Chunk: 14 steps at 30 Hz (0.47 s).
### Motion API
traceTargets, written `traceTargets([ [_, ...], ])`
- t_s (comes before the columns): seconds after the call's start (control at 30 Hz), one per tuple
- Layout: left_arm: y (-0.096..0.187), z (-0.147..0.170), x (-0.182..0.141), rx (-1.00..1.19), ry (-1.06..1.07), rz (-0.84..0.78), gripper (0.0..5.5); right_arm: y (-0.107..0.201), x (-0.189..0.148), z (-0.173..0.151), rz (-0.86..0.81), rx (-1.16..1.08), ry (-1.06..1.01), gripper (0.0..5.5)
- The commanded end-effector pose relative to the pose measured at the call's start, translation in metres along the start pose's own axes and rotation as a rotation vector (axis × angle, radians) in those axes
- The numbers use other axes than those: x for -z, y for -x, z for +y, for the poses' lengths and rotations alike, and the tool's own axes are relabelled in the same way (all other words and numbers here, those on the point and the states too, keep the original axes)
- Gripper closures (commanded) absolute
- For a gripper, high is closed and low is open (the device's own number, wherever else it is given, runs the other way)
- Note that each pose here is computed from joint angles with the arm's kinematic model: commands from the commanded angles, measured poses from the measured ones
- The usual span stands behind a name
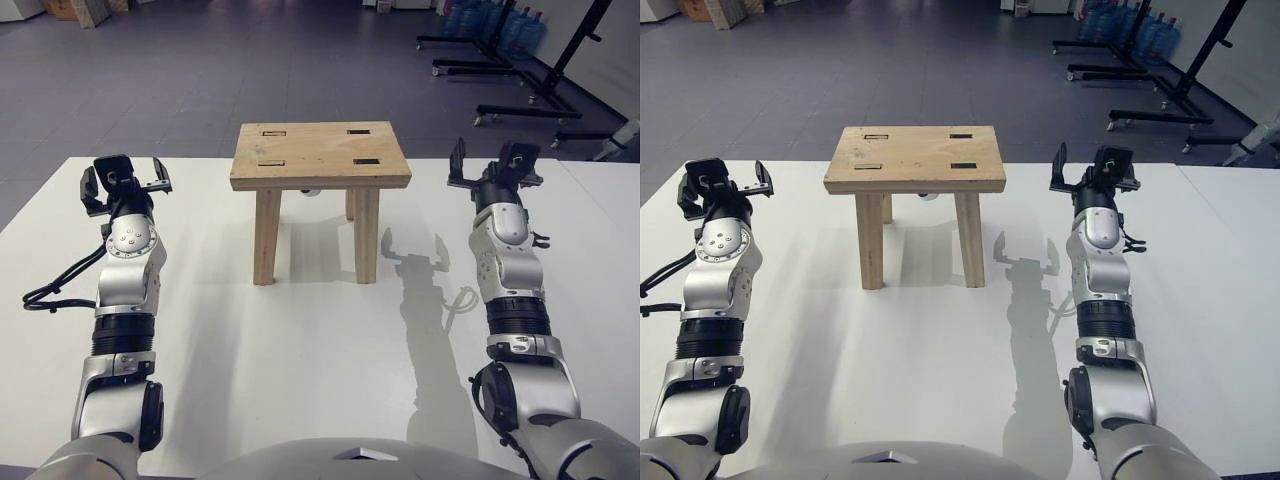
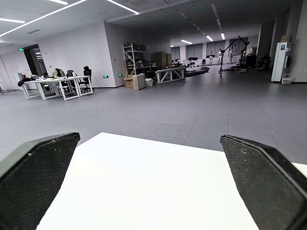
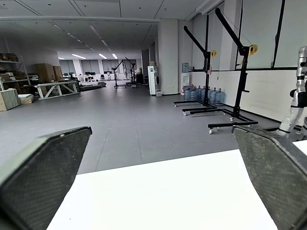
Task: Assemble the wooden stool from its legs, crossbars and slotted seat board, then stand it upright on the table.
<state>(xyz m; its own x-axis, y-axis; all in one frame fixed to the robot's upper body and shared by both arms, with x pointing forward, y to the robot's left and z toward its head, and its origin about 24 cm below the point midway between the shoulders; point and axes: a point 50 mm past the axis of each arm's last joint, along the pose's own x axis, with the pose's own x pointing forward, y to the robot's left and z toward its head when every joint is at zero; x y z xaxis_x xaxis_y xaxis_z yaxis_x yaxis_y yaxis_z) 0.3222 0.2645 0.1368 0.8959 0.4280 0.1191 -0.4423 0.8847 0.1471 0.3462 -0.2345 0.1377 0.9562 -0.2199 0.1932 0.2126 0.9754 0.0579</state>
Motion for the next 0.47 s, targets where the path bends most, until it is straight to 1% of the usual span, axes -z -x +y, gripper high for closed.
traceTargets([
  [0.03,-0.0008,-0.0025,-0.0048,0.008,-0.012,-0.026,0.12,-0.0042,-0.0008,0.0015,-0.009,-0.007,-0.008,0.10],
  [0.3,-0.0015,-0.0048,-0.0060,0.017,-0.017,-0.037,0.12,-0.0055,0.0014,0.0043,-0.005,-0.018,0.017,0.10],
  [0.47,0.0010,0.0004,-0.0048,-0.008,-0.021,-0.036,0.12,-0.0096,0.0023,0.0111,-0.002,-0.041,0.023,0.10],
])
